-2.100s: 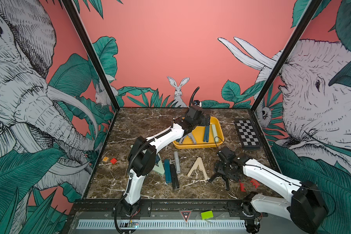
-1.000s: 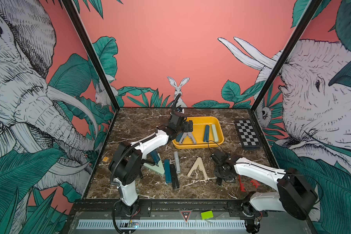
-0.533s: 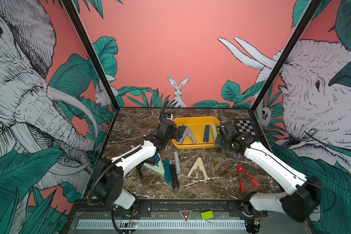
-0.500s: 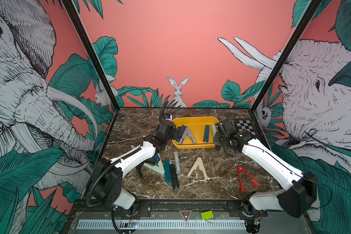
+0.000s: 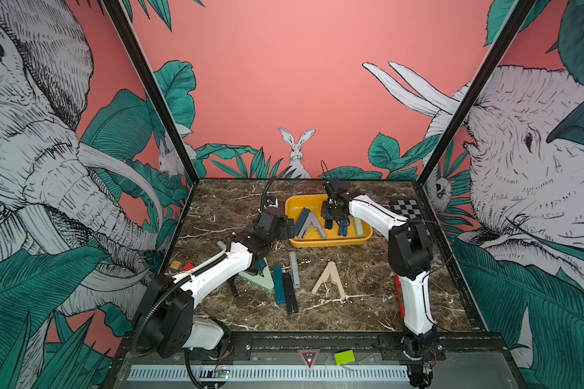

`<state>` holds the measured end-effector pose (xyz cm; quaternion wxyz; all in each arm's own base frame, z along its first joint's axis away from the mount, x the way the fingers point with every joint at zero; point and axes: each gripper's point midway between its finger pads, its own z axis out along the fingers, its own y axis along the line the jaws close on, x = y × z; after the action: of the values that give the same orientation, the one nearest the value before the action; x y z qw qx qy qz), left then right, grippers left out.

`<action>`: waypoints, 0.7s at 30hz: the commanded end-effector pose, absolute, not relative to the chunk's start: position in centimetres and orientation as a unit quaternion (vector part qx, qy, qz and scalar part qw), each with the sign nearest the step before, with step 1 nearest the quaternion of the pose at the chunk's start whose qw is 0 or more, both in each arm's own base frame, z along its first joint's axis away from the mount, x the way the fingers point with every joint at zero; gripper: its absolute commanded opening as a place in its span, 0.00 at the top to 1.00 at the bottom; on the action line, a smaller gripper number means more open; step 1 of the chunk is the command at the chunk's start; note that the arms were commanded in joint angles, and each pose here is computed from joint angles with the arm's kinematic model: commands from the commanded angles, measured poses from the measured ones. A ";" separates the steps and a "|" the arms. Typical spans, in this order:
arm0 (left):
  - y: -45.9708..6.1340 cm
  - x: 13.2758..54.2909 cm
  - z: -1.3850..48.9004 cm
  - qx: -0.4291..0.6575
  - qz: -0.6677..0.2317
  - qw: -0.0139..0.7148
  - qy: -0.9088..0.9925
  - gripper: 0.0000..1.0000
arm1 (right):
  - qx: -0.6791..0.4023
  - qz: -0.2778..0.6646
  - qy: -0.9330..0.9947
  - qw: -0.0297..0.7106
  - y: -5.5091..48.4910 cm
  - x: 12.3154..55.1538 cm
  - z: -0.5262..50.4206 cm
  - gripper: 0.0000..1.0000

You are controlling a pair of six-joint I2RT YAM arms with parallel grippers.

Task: Put the pruning pliers into the storage box
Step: Place the pruning pliers in the storage box.

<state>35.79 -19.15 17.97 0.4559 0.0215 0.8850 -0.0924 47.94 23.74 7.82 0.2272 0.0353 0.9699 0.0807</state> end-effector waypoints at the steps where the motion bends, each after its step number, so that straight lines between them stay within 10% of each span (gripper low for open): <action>1: -17.7 34.8 17.8 0.009 -0.082 0.455 0.887 0.01 | 0.031 0.090 0.966 0.240 23.3 49.5 8.6 1.00; 21: -17.8 35.0 16.7 0.008 -0.074 0.443 0.893 0.01 | 0.013 -0.044 0.990 0.134 16.5 47.5 2.9 0.91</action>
<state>35.00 -18.40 16.90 0.4466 0.0184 0.8906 -0.0835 48.46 18.18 3.56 0.1536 0.0220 0.9879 -0.0065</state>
